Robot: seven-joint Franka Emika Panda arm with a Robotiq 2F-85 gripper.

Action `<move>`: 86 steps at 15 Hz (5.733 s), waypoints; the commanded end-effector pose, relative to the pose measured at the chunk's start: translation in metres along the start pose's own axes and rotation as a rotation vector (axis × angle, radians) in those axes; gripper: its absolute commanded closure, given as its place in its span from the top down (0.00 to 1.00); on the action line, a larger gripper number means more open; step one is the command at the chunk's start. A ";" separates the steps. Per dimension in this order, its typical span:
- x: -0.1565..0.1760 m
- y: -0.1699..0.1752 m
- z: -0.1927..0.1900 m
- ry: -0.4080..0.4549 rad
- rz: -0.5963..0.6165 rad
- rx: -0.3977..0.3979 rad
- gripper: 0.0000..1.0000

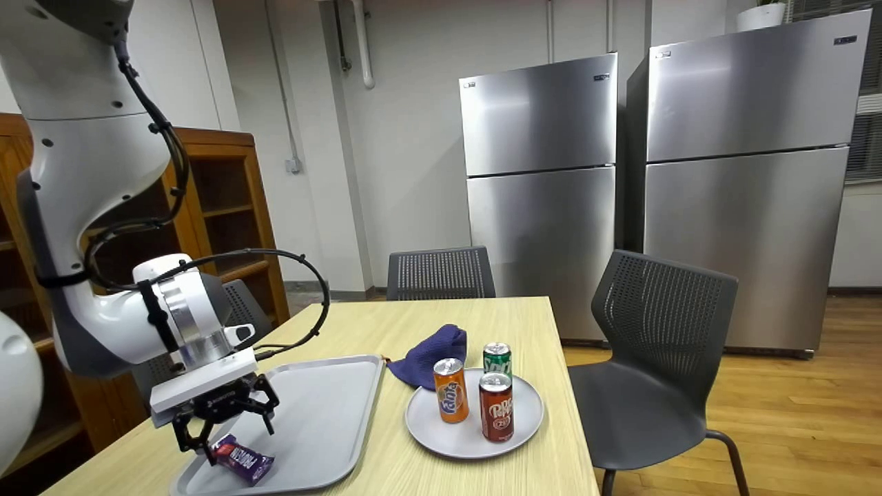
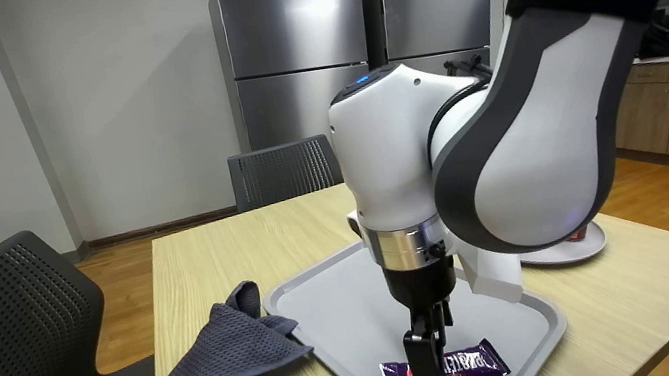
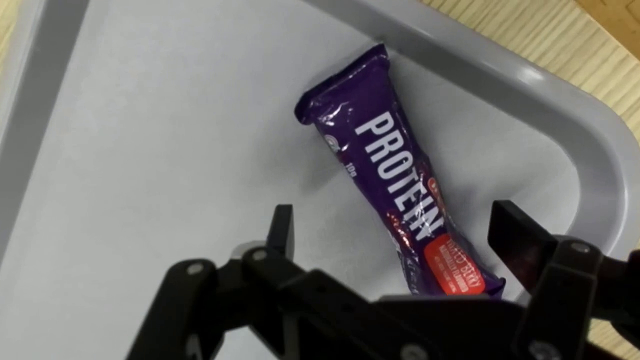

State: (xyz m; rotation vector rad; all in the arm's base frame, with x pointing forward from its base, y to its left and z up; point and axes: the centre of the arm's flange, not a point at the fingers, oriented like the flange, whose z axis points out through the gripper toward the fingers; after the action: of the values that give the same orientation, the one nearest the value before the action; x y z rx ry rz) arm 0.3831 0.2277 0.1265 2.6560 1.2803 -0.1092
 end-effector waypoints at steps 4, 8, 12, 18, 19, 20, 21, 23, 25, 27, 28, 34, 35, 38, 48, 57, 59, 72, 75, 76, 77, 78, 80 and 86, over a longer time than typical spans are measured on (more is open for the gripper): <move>-0.006 0.001 0.007 0.022 -0.046 -0.008 1.00; -0.007 0.003 0.006 0.032 -0.054 -0.013 0.58; -0.007 0.002 0.007 0.029 -0.052 -0.013 0.27; -0.006 0.004 -0.003 0.021 -0.037 -0.019 0.04; -0.007 0.004 -0.007 0.025 -0.034 -0.024 0.02; -0.007 0.006 -0.013 0.033 -0.033 -0.028 0.04; -0.007 0.007 -0.019 0.042 -0.034 -0.032 0.03; -0.005 0.009 -0.027 0.044 -0.031 -0.048 0.03; -0.003 0.009 -0.035 0.044 -0.033 -0.053 0.03; 0.002 0.004 -0.044 0.051 -0.046 -0.067 0.03; 0.004 0.001 -0.048 0.052 -0.056 -0.073 0.03; 0.030 -0.019 -0.067 0.083 -0.116 -0.079 0.03; 0.034 -0.023 -0.068 0.087 -0.127 -0.077 0.03; 0.055 -0.036 -0.076 0.096 -0.159 -0.080 0.03; 0.113 -0.067 -0.075 0.124 -0.181 0.005 0.03; 0.139 -0.070 -0.049 0.106 -0.154 0.091 0.03; 0.140 -0.071 -0.047 0.104 -0.159 0.099 0.03; 0.104 -0.027 -0.095 0.115 -0.030 -0.007 1.00; 0.079 0.003 -0.103 0.071 0.073 -0.030 1.00; 0.072 0.011 -0.106 0.062 0.105 -0.040 1.00; 0.062 0.019 -0.109 0.054 0.142 -0.054 1.00; 0.055 0.027 -0.110 0.047 0.177 -0.060 1.00; 0.038 0.044 -0.111 0.035 0.246 -0.070 1.00; -0.013 0.087 -0.108 0.008 0.459 -0.105 1.00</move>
State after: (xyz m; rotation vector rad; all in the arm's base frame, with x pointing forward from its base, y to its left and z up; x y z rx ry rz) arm 0.4532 0.2169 0.2323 2.7806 0.7857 0.0261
